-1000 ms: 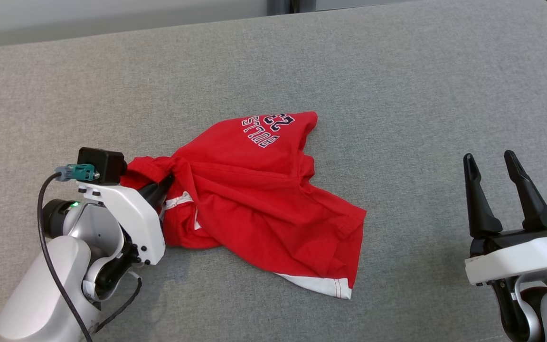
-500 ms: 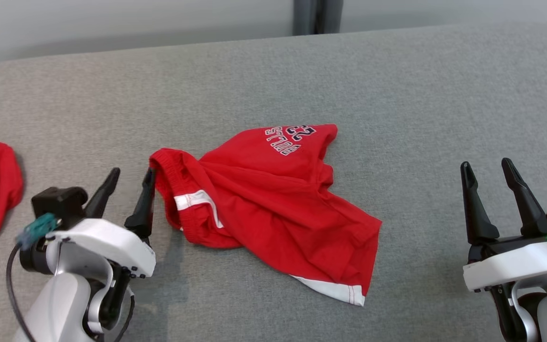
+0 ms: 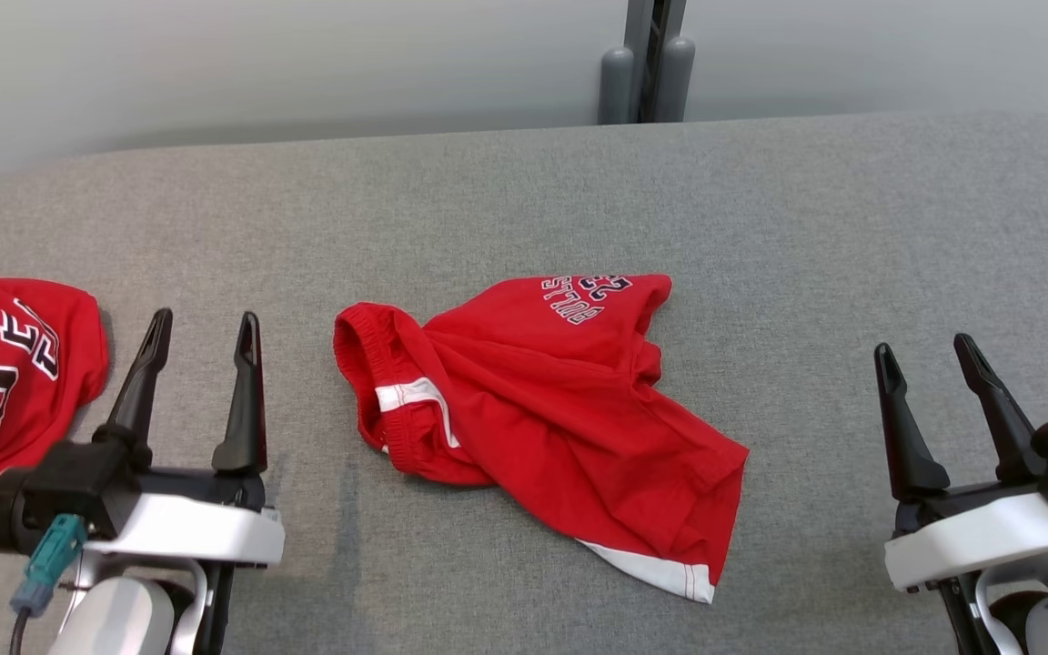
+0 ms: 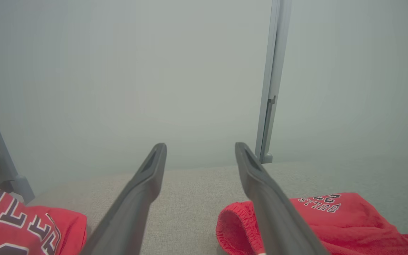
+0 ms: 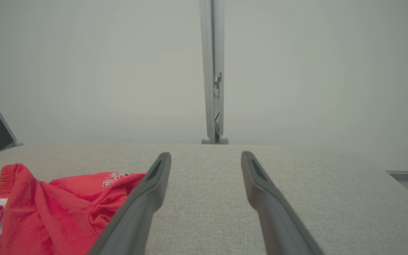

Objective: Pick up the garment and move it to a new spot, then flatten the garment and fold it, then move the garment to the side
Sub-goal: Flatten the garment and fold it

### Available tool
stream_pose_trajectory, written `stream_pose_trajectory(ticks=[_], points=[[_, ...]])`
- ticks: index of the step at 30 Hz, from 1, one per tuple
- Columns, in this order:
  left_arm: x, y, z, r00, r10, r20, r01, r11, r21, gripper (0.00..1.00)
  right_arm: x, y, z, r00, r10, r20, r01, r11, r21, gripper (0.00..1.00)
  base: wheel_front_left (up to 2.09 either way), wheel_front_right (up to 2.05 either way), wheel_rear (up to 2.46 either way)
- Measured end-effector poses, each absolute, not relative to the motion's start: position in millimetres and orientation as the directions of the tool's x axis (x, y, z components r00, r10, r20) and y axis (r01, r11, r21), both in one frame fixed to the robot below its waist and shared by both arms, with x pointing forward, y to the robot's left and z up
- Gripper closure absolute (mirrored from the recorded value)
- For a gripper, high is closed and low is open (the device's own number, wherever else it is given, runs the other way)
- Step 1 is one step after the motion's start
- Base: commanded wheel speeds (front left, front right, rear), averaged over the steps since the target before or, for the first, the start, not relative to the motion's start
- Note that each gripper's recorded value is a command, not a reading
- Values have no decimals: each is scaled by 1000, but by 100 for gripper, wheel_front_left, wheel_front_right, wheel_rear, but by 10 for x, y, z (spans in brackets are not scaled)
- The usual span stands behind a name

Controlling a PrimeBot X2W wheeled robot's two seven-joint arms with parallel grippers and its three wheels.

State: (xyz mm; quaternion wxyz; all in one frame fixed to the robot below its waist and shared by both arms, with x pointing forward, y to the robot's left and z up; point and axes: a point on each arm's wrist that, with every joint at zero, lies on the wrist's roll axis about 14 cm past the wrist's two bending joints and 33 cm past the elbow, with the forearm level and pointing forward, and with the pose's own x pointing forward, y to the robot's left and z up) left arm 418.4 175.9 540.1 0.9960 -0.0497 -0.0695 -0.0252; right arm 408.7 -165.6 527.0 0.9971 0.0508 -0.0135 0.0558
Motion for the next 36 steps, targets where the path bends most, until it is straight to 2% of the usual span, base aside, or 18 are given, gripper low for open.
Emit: stream_pose_trajectory(ticks=[9, 18, 23, 29, 36], points=[[4053, 1766, 5273, 995, -55, 85, 62, 995, -81, 0, 4016, -1689, 5313, 994, 101, 37, -105, 990, 95, 0, 0, 0, 0], [4033, 1759, 5240, 996, -58, 69, 63, 995, -81, 0, 4034, -1544, 5286, 989, 144, 21, -146, 985, 89, 0, 0, 0, 0], [4050, 1759, 5211, 996, -57, 61, 62, 995, -81, 0, 3879, -1205, 4882, 958, 252, -135, -241, 966, 91, 0, 0, 0, 0], [4085, 1765, 5122, 998, -52, 38, 55, 995, -85, 0, 3582, -914, 4342, 866, 371, -335, -357, 928, 105, 0, 0, 0, 0], [4132, 1776, 5034, 999, -41, 17, 43, 994, -96, 0, 3440, -680, 4020, 777, 457, -432, -442, 886, 141, 0, 0, 0, 0]])
